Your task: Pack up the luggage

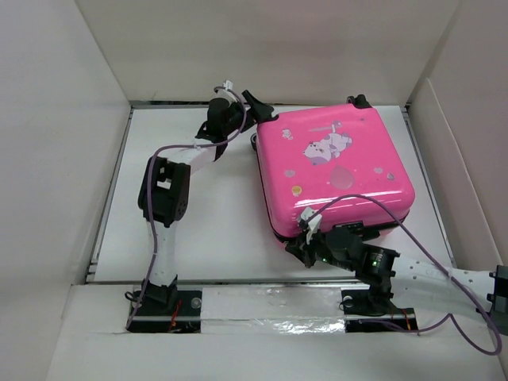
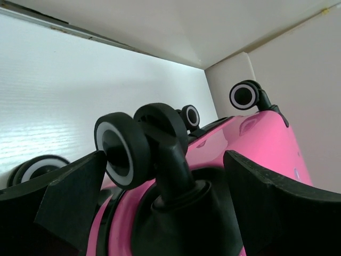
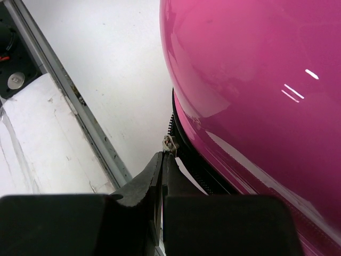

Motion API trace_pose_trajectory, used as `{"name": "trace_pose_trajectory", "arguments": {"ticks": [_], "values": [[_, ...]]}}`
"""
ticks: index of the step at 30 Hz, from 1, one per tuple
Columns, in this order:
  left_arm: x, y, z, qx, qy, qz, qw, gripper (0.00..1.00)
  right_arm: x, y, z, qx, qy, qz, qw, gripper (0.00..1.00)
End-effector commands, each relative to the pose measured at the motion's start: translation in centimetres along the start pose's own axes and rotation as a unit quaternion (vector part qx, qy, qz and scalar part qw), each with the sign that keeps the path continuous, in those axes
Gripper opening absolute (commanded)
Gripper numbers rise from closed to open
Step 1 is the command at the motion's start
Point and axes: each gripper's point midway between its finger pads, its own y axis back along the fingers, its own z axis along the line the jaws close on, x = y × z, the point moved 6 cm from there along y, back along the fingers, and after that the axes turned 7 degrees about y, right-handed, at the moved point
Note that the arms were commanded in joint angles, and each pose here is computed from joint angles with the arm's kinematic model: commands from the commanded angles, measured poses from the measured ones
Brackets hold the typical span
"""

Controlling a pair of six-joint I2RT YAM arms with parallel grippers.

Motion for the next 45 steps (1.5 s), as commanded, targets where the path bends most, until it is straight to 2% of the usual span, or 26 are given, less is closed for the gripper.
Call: {"name": "trace_pose_trajectory", "arguments": {"ticks": [1, 10, 13, 14, 16, 17, 19, 20, 21, 24, 25, 26, 31, 33, 34, 36, 38, 41, 45], "values": [[-0.6, -1.4, -2.3, 0.047, 0.001, 0.0, 0.999, 0.9, -0.8, 0.0, 2.7, -0.09, -0.005, -0.024, 0.996, 0.0], [-0.1, -4.6, -1.8, 0.063, 0.04, 0.002, 0.997, 0.88, -0.7, 0.1, 2.5, -0.083, -0.01, -0.024, 0.996, 0.0], [-0.4, -5.0, -2.2, 0.082, 0.053, -0.013, 0.995, 0.78, -0.6, 0.4, 2.4, -0.076, -0.012, -0.027, 0.997, 0.0], [-0.4, -5.2, -2.1, 0.086, 0.064, -0.014, 0.994, 0.68, -0.6, 0.4, 2.3, -0.073, -0.014, -0.027, 0.997, 0.0], [-0.6, -5.3, -2.7, 0.115, 0.068, -0.018, 0.991, 0.53, -0.5, 0.7, 1.9, -0.057, -0.016, -0.032, 0.998, 0.0], [-0.4, -5.6, -2.6, 0.126, 0.081, -0.016, 0.989, 0.38, -0.5, 0.8, 1.8, -0.056, -0.016, -0.036, 0.998, 0.0], [-0.4, -5.6, -3.3, 0.165, 0.078, -0.009, 0.983, 0.2, -0.8, 1.1, 1.5, -0.042, -0.016, -0.049, 0.998, 0.0], [-0.2, -5.9, -3.1, 0.17, 0.081, -0.005, 0.982, 0.03, -0.8, 1.2, 1.2, -0.037, -0.018, -0.05, 0.998, 0.0], [-0.7, -5.8, -2.7, 0.169, 0.083, -0.009, 0.982, 0.0, -0.8, 1.4, 0.9, -0.03, -0.019, -0.048, 0.998, 0.0], [-0.7, -4.5, -1.6, 0.163, 0.082, -0.028, 0.983, 0.0, -0.7, 1.7, 0.0, -0.012, -0.022, -0.051, 0.998, 0.0], [-2.3, -3.1, -2.5, 0.173, 0.076, -0.052, 0.981, 0.0, -0.7, 1.8, -0.3, -0.006, -0.023, -0.051, 0.998, 0.0], [-1.6, -2.0, -0.4, 0.149, 0.083, -0.052, 0.984, 0.0, -0.8, 1.9, -0.7, 0.0, -0.021, -0.053, 0.998, 0.0], [-5.4, 6.4, 3.2, 0.117, 0.078, -0.156, 0.978, 0.0, -2.5, 2.5, -4.4, 0.055, -0.008, -0.076, 0.996, 0.0], [-4.5, 10.4, 4.1, 0.108, 0.081, -0.179, 0.975, 0.0, -3.9, 2.8, -5.4, 0.052, 0.015, -0.09, 0.994, 0.0], [-4.6, 11.8, 4.3, 0.102, 0.081, -0.196, 0.972, 0.0, -4.4, 3.1, -7.2, 0.081, 0.012, -0.096, 0.992, 0.0], [-2.8, 15.4, 5.0, 0.083, 0.074, -0.213, 0.971, 0.0, -5.9, 3.2, -7.9, 0.063, 0.024, -0.116, 0.991, 0.0], [-1.3, 18.5, 5.1, 0.063, 0.071, -0.232, 0.968, 0.0, -6.5, 3.1, -10.1, 0.09, 0.018, -0.116, 0.989, 0.0], [0.9, 21.9, 4.2, 0.066, 0.065, -0.242, 0.966, 0.0, -8.0, 2.9, -12.2, 0.104, 0.024, -0.124, 0.987, 0.0], [3.1, 24.0, 3.1, 0.04, 0.04, -0.237, 0.97, 0.0, -9.1, 2.4, -12.8, 0.092, 0.021, -0.119, 0.988, 0.0]]}}
